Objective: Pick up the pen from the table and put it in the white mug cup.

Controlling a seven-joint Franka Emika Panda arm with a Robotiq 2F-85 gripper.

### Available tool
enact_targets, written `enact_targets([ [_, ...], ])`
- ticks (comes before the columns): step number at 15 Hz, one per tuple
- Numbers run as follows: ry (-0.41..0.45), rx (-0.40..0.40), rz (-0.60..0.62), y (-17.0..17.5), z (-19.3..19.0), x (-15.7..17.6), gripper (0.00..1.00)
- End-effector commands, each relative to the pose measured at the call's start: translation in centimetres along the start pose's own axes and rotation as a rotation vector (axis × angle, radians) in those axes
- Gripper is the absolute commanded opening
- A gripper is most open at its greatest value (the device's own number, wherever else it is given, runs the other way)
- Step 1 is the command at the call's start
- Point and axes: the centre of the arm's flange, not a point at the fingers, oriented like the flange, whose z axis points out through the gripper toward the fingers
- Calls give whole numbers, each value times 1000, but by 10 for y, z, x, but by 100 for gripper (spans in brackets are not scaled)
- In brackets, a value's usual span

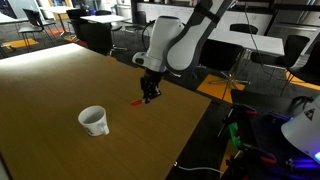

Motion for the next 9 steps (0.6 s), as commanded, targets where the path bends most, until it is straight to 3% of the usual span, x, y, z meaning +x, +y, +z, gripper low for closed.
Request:
enact_targets([
  [1, 81, -11, -27, -2, -31, -12, 5],
  [6, 139, 2, -64, 5, -47, -14, 5],
  [9, 117, 0, -74, 13, -60, -17, 5],
])
